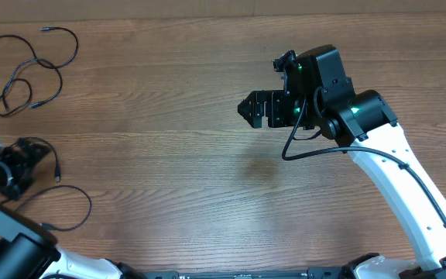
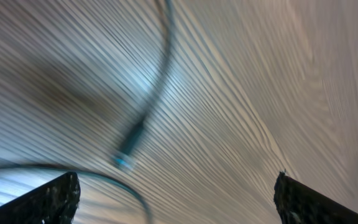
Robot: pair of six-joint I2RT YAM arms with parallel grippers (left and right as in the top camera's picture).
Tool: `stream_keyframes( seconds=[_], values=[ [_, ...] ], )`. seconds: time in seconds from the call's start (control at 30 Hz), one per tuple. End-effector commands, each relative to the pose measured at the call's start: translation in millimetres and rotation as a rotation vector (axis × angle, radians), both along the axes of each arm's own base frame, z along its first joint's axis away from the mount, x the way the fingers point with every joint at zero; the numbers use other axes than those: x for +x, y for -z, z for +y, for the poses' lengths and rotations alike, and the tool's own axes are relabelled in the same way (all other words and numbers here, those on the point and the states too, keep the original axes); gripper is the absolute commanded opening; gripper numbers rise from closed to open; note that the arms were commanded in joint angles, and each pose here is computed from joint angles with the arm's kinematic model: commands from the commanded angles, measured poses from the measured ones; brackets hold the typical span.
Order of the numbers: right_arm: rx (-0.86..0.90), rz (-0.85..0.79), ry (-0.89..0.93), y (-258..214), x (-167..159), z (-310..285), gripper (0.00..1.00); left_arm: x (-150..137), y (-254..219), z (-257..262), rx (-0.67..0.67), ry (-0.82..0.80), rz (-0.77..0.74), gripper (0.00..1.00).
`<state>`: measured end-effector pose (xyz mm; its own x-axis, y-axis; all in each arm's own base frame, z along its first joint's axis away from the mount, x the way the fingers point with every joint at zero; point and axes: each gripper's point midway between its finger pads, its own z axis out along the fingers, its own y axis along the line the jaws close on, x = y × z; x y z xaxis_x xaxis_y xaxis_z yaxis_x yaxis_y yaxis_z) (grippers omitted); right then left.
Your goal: Untangle cables
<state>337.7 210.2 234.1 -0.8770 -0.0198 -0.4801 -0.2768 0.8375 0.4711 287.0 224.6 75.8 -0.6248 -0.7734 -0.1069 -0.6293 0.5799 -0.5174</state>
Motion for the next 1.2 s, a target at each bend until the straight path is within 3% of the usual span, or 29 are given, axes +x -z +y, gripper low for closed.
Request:
stream_keyframes(
  seconds=[0.0, 0.1, 0.27, 0.47, 0.53, 0.77, 0.9, 1.07, 1.17],
  values=[
    [0.002, 0.003, 0.003, -1, -1, -1, 1.0, 2, 1, -21, -0.014, -0.063, 0.146, 1.0],
    [-0.002, 0.01, 0.004, 0, -2, -1, 1.0, -2, -6, -35, 0.015, -0.119, 0.238, 1.0],
    [-0.008, 0.024, 0.004, 2, -5, -2, 1.0, 4, -60, -58, 0.085, -0.118, 0.138, 1.0],
    [0.002, 0.003, 0.004, -1, -1, -1, 1.0, -30, -108, -64, 0.245, -0.215, 0.1, 0.99],
    [0.004, -0.003, 0.004, -2, 0, 0, 1.0, -46, -103, -66, 0.251, -0.284, 0.145, 1.0],
    [0.004, -0.002, 0.003, -2, 0, 0, 1.0, -80, -40, -104, -0.009, -0.533, 0.345, 1.0],
    [0.001, 0.003, 0.003, -1, -1, -1, 1.0, -88, -9, -105, -0.024, -0.588, 0.402, 0.98],
    [-0.003, 0.012, 0.004, 1, -2, -1, 1.0, -117, 17, -94, 0.025, -0.837, 0.553, 1.0],
    [-0.006, 0.019, 0.003, 2, -4, -2, 1.0, -122, 24, -84, 0.073, -0.9, 0.565, 1.0]
  ],
)
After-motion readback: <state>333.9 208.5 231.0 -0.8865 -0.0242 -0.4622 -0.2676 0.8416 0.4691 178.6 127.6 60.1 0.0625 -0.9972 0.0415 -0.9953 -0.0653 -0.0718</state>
